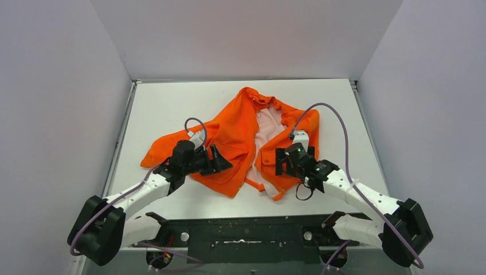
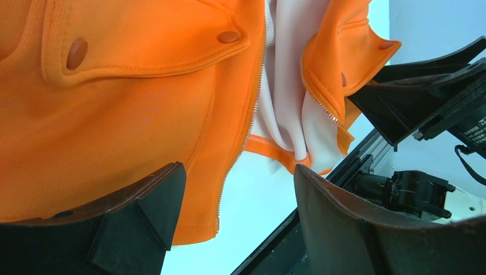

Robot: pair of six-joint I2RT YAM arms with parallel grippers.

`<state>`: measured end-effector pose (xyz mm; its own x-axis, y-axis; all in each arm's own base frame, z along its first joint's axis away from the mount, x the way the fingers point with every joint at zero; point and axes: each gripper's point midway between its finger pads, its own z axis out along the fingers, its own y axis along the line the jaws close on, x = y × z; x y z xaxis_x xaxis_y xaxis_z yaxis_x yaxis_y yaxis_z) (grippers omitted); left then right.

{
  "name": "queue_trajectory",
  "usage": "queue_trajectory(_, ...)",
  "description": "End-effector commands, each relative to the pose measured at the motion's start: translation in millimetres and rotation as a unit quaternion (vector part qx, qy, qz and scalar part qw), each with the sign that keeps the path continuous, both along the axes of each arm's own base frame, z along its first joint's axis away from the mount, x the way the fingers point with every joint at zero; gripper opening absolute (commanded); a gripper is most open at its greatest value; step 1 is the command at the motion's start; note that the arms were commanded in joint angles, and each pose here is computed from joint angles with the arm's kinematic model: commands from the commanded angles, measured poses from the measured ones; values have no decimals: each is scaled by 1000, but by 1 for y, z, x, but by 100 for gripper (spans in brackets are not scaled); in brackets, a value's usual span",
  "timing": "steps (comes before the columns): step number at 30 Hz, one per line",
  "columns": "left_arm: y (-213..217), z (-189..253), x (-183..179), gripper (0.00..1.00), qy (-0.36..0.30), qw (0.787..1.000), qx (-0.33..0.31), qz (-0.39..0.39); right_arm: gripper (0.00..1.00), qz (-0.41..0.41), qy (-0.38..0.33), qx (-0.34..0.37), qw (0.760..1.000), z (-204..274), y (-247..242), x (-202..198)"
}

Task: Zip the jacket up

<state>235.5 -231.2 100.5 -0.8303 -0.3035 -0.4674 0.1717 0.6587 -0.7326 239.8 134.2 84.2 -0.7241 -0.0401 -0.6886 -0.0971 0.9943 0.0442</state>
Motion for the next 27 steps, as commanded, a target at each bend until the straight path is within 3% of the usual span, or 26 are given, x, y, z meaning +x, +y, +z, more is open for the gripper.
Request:
queue_trajectory(1, -12, 22, 15, 69, -41, 999, -8, -7, 93, -19, -24, 33, 999, -4, 7, 20)
queue_trajectory(6, -15, 16, 15, 69, -36, 999, -4, -10, 93, -21, -9, 26, 999, -28, 9, 24)
queue_trajectory(9, -15, 9, 15, 69, -31, 999, 2, -7, 87, -23, -2, 18, 1000, -40, 8, 24)
queue_trajectory(11, -14, 0, 13, 69, -23, 1000, 10, -5, 78, -22, 4, 11, 1000, -46, 6, 22)
queue_trajectory(14, -11, -12, 13, 68, -16, 1000, 23, 1, 55, -25, 4, 2, 1000, -47, 1, 22)
queue_trajectory(19, -9, -23, 14, 68, -8, 999, 37, 5, 0, -49, -23, -1, 999, -24, -11, 32)
queue_trajectory(27, -12, -34, 17, 68, -4, 999, 46, 7, 0, -101, -112, -86, 985, 72, -50, 58)
